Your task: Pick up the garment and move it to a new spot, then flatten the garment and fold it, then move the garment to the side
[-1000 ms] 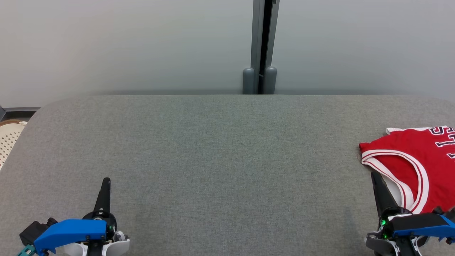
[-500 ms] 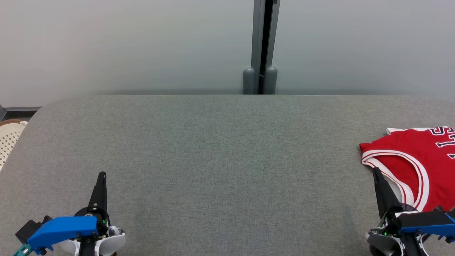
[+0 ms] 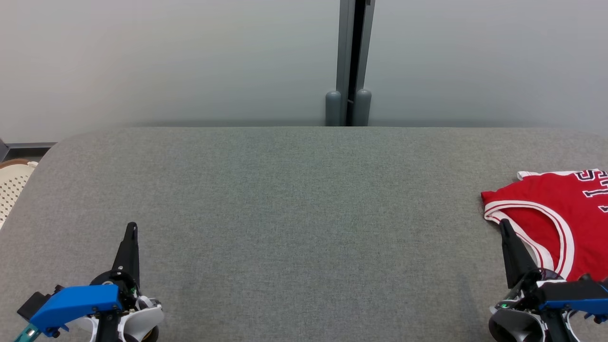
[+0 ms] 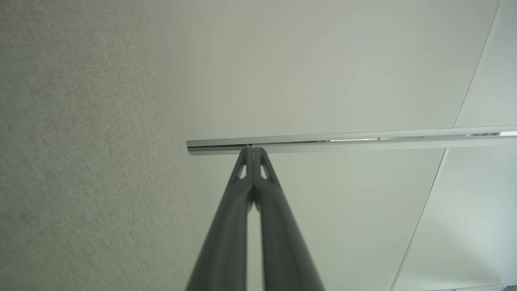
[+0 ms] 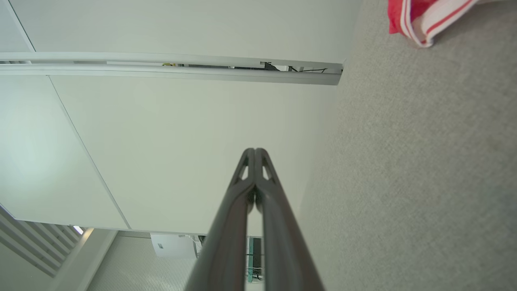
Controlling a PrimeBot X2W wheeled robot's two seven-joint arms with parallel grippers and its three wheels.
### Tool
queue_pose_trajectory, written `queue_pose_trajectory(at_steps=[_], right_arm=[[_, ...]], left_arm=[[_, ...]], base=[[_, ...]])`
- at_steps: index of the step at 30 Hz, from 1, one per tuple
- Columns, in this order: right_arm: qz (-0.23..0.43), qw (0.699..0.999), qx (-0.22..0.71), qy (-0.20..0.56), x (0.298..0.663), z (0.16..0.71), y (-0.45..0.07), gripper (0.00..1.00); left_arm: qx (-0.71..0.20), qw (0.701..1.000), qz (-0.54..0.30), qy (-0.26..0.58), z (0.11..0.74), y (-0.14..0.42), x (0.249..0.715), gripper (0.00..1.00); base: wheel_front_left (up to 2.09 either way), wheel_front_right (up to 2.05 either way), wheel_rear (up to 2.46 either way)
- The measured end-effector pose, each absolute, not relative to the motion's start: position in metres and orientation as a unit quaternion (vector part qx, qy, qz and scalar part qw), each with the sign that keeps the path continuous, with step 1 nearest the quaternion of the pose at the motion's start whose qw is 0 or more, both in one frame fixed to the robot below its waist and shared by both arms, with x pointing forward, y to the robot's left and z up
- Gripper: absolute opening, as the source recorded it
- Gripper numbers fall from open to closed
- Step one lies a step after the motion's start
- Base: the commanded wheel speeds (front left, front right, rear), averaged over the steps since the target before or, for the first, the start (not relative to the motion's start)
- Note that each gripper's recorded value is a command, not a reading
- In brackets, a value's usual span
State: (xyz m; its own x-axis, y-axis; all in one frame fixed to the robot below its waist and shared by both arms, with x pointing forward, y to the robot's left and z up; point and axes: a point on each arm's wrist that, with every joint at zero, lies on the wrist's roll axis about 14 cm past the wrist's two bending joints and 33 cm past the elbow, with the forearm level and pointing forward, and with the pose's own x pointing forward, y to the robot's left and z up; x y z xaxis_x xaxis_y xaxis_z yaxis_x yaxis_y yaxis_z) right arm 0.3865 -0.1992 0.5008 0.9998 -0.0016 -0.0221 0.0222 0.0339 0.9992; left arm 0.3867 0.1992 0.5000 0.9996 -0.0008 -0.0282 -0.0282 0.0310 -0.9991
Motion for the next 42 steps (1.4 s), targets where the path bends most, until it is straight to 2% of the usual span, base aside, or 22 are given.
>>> queue_pose_trajectory(at_steps=[6,42], right_arm=[[-0.004,0.706,0.709,0.004,0.387,0.5033,-0.1994,0.0],[-0.003,0.705,0.709,0.004,0.3875,0.5041,-0.1994,0.0]], left_arm=[[-0.708,0.706,0.005,0.004,0.5035,0.2008,0.3874,0.0],[-0.708,0.706,0.005,0.004,0.5039,0.2007,0.3876,0.0]], base=[[0.0,0.0,0.0],[0.0,0.0,0.0]])
